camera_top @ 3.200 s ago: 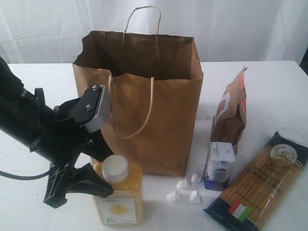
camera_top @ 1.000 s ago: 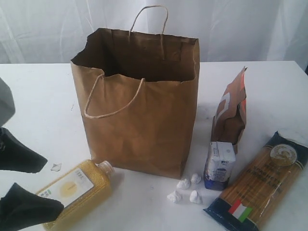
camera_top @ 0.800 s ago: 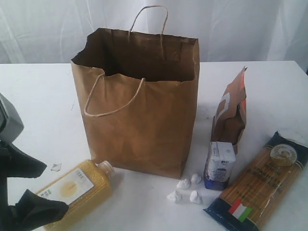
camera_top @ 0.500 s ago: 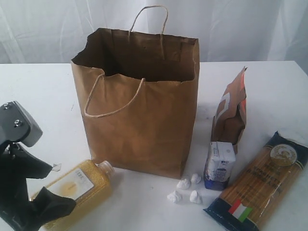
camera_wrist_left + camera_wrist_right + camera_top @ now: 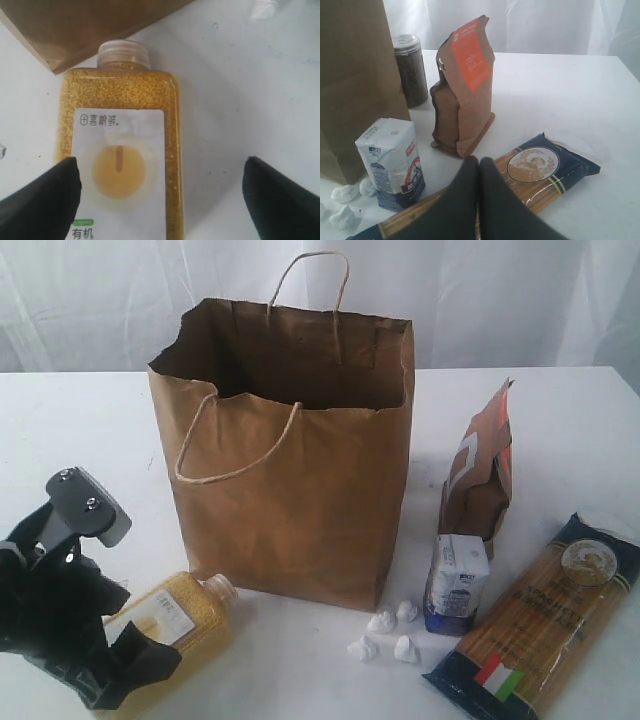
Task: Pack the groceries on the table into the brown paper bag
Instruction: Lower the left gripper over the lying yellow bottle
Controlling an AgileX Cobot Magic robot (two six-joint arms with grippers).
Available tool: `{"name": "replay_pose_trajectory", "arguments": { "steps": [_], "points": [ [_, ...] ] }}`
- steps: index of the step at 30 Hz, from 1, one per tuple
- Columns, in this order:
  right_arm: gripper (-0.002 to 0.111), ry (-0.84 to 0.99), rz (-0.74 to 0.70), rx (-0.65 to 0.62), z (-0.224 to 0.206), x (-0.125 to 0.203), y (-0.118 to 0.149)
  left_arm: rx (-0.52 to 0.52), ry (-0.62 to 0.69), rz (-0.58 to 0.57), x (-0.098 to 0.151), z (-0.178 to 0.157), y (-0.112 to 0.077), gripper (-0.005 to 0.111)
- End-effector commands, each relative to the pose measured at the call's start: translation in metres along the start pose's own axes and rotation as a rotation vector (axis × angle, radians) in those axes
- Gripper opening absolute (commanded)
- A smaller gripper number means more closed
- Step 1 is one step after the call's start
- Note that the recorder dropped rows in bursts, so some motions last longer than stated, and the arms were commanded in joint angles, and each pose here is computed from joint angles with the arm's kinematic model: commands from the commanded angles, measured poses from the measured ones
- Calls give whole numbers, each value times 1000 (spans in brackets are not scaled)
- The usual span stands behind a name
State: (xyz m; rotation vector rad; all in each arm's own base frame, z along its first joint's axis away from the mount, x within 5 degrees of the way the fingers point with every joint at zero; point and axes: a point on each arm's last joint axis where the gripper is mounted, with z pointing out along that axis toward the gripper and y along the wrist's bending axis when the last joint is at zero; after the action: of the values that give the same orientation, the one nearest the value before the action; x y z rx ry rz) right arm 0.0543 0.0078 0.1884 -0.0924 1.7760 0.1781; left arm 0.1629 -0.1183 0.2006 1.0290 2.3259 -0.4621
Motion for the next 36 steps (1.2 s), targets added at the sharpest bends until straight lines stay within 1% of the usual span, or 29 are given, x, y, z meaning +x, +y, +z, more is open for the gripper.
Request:
{"name": "replay_pose_trajectory", "arguments": {
  "steps": [1, 6, 15, 24, 32, 34, 36],
  "points": [
    [0, -6, -5, 6, 0, 1, 0, 9, 37, -20, 4, 10, 2, 88],
    [0, -6, -5, 6, 0, 1, 0, 16, 77, -30, 7, 19, 4, 88],
    [0, -6, -5, 6, 0, 1, 0, 9, 115, 3, 9, 39, -1, 87],
    [0, -6, -5, 6, 0, 1, 0, -9, 144, -19, 12, 50, 3, 87],
    [0, -6, -5, 6, 0, 1, 0, -1, 186, -34, 18, 59, 4, 87],
    [0, -6, -5, 6, 0, 1, 0, 5, 190, -39, 18, 59, 3, 85],
    [0, -6, -5, 6, 0, 1, 0, 17, 200, -44, 19, 59, 2, 76]
  ]
}}
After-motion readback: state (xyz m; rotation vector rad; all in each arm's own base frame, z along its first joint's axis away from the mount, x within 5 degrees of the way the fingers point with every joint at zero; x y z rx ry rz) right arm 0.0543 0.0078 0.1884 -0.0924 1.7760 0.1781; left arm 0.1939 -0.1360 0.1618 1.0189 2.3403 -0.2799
